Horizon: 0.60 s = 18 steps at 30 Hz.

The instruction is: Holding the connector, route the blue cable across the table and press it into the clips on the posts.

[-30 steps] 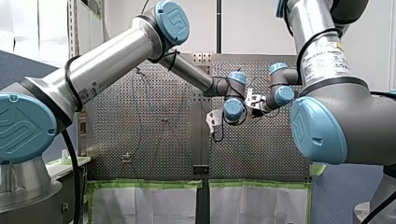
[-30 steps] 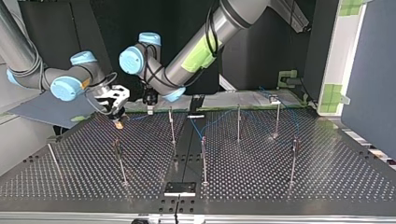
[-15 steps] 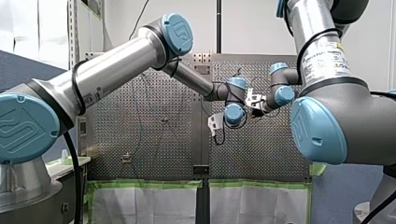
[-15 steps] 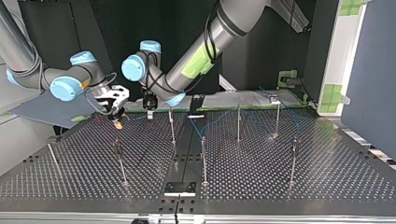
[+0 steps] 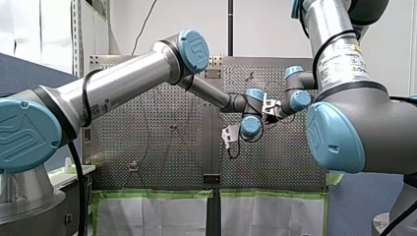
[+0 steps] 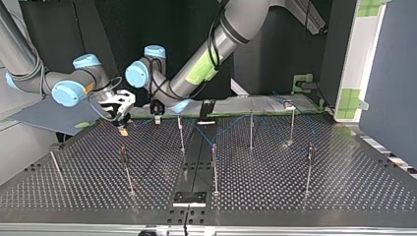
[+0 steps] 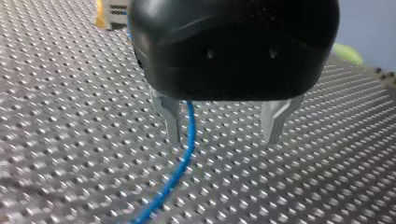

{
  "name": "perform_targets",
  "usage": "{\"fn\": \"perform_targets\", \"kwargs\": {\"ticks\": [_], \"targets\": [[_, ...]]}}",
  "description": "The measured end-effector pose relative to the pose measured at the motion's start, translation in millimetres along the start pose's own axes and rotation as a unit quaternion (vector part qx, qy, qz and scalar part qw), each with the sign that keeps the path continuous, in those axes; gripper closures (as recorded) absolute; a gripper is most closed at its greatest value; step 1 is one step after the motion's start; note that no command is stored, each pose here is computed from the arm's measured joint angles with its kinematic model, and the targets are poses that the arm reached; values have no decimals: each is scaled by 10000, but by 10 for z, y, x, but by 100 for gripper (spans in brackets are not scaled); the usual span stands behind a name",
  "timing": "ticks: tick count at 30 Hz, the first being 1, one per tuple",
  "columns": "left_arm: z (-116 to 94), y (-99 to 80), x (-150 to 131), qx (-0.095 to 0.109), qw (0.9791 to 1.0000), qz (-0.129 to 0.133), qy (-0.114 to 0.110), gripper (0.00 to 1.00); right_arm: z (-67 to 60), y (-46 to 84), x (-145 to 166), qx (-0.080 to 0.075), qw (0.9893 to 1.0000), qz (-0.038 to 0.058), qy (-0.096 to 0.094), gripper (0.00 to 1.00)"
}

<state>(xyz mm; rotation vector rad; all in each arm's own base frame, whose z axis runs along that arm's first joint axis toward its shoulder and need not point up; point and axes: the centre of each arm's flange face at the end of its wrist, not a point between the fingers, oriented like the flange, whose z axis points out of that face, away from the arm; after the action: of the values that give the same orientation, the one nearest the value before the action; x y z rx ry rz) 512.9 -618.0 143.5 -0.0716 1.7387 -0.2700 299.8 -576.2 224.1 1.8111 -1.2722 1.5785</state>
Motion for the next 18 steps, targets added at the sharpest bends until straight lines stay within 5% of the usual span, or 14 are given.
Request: {"fn": "perform_targets", "kwargs": {"ticks": [1,3,18], "targets": [[5,-16,-22,0,10000,-13,-31,70,0,0,0,0,10000,0,0,100],[16,-42,-69,-17,9999,-41,-96,100,0,0,0,1,10000,1,-2,100],[-24,-47,-247,-373,9990,-48,-249,100,-17,13,131,-17,10000,-77,23,100]]}}
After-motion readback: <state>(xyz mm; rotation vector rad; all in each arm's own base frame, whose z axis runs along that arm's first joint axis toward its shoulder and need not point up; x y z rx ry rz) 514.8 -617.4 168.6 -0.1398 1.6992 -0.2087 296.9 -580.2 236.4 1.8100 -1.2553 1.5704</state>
